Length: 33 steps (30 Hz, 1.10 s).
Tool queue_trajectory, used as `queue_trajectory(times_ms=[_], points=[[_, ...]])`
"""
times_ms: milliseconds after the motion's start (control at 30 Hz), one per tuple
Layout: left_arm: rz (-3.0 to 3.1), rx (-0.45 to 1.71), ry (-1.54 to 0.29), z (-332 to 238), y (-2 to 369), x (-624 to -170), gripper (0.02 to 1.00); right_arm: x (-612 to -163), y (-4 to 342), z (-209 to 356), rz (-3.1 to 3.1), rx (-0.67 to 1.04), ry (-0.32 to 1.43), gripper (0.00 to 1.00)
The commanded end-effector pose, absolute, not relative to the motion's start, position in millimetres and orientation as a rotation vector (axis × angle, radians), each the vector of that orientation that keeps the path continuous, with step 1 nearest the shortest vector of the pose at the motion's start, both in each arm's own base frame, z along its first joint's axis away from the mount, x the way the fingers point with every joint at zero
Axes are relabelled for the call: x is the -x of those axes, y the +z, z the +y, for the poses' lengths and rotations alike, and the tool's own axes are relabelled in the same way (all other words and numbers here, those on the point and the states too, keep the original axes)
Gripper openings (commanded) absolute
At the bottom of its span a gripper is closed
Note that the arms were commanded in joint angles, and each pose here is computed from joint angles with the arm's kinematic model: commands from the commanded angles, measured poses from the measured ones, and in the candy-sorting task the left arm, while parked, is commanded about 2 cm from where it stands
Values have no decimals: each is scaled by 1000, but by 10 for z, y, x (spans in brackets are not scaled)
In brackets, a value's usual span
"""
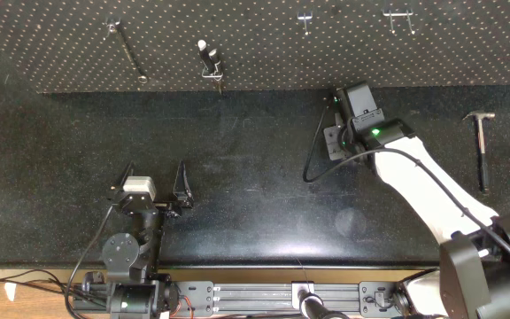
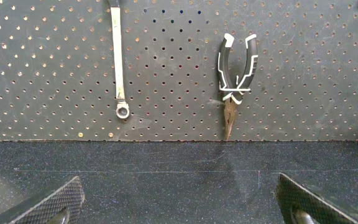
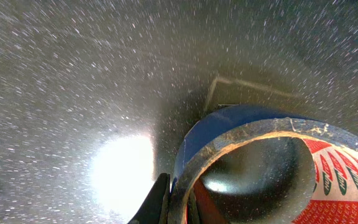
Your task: Place Tools Onto Pegboard
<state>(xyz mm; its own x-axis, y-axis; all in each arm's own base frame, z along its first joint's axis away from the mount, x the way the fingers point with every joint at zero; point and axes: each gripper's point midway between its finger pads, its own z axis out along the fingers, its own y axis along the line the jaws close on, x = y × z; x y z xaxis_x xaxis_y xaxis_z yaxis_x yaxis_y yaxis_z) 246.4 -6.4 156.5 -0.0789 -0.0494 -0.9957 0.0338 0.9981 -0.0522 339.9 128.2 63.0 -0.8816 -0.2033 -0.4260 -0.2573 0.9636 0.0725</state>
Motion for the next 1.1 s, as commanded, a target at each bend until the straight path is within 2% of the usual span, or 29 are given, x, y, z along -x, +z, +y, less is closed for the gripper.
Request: queue_trajectory(times_ms=[33, 233, 367, 567, 967, 1100], points=[[1647, 2, -75, -77, 1562, -2458, 996, -3621, 1305, 1379, 2446, 315, 232, 73], [1647, 2, -75, -77, 1562, -2458, 996, -3813, 2477, 1577, 2014, 298, 333, 75], [1647, 2, -75, -77, 1562, -2458, 996, -3820, 3019, 1963, 1753, 428, 360, 75], [1647, 2, -75, -77, 1562, -2458, 996, -3874, 3123, 1999, 1676, 489, 305, 73], [1647, 2, -75, -77, 1562, -2458, 996, -4278, 2647, 2322, 1661, 544, 290, 73], [1647, 2, -75, -77, 1562, -2458, 996, -4289, 2613, 2325, 1668, 546, 289, 77]])
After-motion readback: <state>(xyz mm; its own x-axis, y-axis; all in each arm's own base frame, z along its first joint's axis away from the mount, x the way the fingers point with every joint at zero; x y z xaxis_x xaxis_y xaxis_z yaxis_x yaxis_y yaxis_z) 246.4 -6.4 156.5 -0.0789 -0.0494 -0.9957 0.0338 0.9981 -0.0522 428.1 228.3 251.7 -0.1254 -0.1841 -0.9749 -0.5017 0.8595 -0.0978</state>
